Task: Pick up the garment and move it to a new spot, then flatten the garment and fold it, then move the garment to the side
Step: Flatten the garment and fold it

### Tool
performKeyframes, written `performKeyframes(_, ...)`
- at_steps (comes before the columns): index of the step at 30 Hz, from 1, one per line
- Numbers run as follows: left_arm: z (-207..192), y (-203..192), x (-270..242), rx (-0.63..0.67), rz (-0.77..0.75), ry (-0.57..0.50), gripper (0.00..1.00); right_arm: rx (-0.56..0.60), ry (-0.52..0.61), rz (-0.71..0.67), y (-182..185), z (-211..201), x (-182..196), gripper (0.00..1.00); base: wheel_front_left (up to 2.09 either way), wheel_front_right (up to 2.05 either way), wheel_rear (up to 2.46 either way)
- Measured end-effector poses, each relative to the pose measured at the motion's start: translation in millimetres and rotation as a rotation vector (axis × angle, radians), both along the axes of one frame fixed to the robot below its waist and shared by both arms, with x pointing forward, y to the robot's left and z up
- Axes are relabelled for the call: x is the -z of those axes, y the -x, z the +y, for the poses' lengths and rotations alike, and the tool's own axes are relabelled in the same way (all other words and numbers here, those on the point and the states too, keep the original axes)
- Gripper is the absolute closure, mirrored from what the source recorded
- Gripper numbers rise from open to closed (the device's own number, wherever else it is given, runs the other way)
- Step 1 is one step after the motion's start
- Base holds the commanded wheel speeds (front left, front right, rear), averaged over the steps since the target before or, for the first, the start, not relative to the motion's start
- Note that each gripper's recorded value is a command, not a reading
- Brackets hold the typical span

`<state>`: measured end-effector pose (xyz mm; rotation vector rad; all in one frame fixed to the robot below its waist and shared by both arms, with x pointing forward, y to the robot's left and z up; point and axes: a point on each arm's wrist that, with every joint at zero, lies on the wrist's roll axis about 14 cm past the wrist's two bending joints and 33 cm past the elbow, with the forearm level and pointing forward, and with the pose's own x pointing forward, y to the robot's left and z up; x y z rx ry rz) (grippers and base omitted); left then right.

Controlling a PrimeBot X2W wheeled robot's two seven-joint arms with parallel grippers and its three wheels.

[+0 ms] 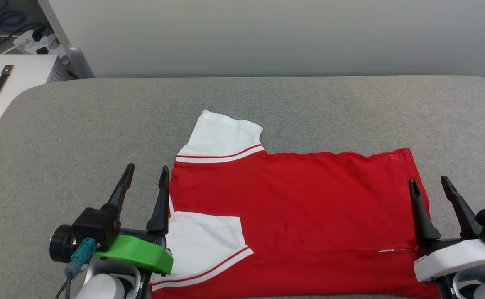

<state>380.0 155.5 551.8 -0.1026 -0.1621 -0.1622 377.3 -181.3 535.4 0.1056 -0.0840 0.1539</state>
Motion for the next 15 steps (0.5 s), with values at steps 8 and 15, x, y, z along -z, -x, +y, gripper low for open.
performKeyframes(8,-8.3,-5.9,26.0,0.048,0.059,0.016,0.00,0.020,-0.032,-0.016,-3.3,0.0,3.5,0.00,0.00,0.00,0.00)
performKeyframes(15,-15.1,-18.2,56.7,0.099,0.145,0.019,0.00,0.036,-0.036,-0.009,-7.8,-3.9,7.6,0.00,0.00,0.00,0.00)
